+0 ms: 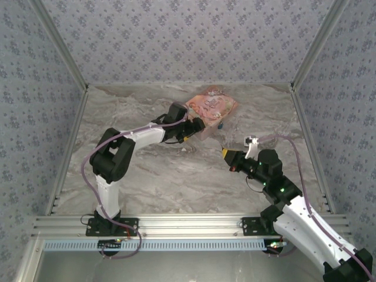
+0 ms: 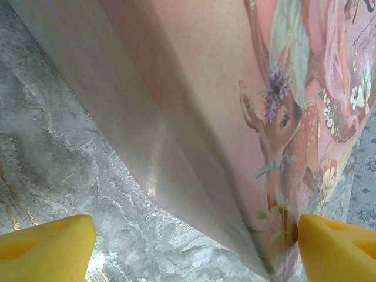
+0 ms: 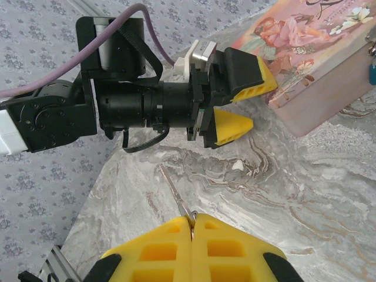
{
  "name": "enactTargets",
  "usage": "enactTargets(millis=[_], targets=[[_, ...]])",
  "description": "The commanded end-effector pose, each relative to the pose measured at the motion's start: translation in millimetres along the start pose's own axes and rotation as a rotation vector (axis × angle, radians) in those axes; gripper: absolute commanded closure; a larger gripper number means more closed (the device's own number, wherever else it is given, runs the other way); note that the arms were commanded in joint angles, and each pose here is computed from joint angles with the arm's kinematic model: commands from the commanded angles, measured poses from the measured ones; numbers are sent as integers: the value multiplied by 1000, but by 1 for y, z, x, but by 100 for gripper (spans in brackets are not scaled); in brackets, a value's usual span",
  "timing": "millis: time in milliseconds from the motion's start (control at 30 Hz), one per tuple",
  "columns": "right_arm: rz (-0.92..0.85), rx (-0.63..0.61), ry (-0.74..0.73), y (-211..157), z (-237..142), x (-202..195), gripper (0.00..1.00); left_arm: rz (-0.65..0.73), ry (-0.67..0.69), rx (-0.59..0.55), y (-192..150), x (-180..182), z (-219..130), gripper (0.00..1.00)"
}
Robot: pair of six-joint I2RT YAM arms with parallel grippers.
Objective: Unlock a padlock with a key
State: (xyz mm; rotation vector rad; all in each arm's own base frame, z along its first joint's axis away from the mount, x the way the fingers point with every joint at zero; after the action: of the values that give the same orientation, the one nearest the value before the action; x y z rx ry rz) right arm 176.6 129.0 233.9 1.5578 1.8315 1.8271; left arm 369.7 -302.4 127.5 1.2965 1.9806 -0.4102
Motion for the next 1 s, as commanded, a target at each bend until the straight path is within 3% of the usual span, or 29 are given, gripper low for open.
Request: enactTargets(millis=[0,233,600,967], targets=[[-24,-8,-19,2,-4,1,100,-12,149,42,-14,42,2,13],[-28,0,-38,1,-4,-1,100,-37,229,32,-20,83,-17,14],[-30,20,-55,-3,-3,-5,100,-96,304,-57,-13,135,-75,13],[-29,34,-48,-2,0,-3,100,-75,273,-142,42,138,-106,13]])
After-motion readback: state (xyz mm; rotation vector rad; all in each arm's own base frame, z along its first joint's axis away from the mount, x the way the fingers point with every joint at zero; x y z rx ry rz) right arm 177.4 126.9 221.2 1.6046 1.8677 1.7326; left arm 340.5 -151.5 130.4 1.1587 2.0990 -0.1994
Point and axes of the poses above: each hand's point on the last joint's axis, 136 mm out from that joint toward the fingers, its own z axis out along the fingers, its own x axis along the line the jaws close on, y = z × x, the point moved 7 cm from there along -z, back along the fingers, and after that the axes turned 8 degrees about -z, right-handed, at the moved point
